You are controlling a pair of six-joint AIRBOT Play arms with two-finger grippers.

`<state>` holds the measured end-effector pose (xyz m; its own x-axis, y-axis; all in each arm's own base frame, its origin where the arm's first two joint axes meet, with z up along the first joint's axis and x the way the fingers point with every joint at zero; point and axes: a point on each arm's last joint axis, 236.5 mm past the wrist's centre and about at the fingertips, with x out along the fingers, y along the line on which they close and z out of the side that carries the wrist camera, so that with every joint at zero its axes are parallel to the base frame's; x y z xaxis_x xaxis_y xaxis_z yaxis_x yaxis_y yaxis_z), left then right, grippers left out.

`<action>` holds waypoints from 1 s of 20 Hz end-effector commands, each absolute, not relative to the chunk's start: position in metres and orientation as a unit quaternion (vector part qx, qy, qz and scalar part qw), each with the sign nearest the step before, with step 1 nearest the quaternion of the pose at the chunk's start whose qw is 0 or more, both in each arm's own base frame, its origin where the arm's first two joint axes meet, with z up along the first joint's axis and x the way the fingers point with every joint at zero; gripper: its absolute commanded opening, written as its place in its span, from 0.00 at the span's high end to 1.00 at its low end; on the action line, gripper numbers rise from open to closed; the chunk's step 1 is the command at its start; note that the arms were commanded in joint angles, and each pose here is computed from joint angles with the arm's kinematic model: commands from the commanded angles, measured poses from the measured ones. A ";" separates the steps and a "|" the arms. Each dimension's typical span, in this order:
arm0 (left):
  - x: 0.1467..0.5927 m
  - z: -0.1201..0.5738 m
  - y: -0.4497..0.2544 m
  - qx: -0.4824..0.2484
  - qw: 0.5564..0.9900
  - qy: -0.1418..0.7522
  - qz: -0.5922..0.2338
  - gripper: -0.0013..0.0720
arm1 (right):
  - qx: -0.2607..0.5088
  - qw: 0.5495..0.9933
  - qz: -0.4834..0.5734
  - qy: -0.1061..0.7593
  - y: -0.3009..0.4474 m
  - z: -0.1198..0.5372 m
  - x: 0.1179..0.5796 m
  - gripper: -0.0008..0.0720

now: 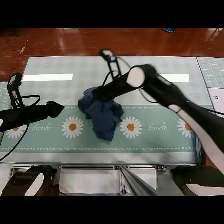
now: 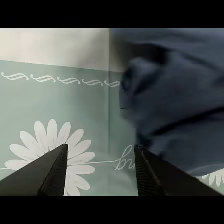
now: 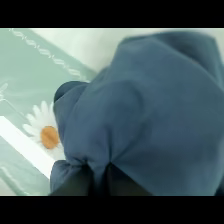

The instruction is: Fold the shirts.

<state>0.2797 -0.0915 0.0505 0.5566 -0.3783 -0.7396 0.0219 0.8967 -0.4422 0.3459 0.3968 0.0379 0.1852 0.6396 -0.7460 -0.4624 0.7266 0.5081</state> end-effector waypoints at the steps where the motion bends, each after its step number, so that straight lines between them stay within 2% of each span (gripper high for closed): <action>1: 0.280 0.051 -0.092 -0.195 0.861 0.456 -0.117 0.29 | 0.153 0.731 0.370 0.553 0.434 0.007 0.337 0.43; 4: 0.281 0.052 -0.087 -0.183 0.865 0.452 -0.117 0.29 | 0.137 0.742 0.376 0.538 0.387 0.056 0.364 0.43; 6: 0.289 0.056 -0.061 -0.185 0.875 0.442 -0.076 0.29 | 0.119 0.782 0.335 0.511 0.307 0.103 0.394 0.43; 8: 0.289 0.051 -0.034 -0.220 0.867 0.446 -0.034 0.29 | 0.082 0.828 0.225 0.506 0.190 0.128 0.406 0.43; 10: 0.264 0.020 -0.045 -0.288 0.807 0.514 -0.042 0.29 | 0.075 0.849 0.106 0.512 0.093 0.123 0.392 0.43; 12: 0.238 -0.017 -0.080 -0.327 0.745 0.573 -0.096 0.29 | 0.131 0.842 0.032 0.522 0.039 0.086 0.359 0.43; 16: 0.248 -0.056 -0.082 -0.365 0.716 0.589 -0.079 0.29 | 0.253 0.802 0.025 0.541 0.050 0.002 0.291 0.43; 20: 0.253 -0.086 -0.087 -0.370 0.673 0.634 -0.093 0.29 | 0.309 0.748 0.091 0.581 0.106 -0.040 0.243 0.43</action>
<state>0.2508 -0.0817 -0.0656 0.2435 -0.5517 -0.7977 -0.3115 0.7344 -0.6030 0.2767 0.0771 -0.0113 0.3502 0.3875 -0.8528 0.1914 0.8616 0.4701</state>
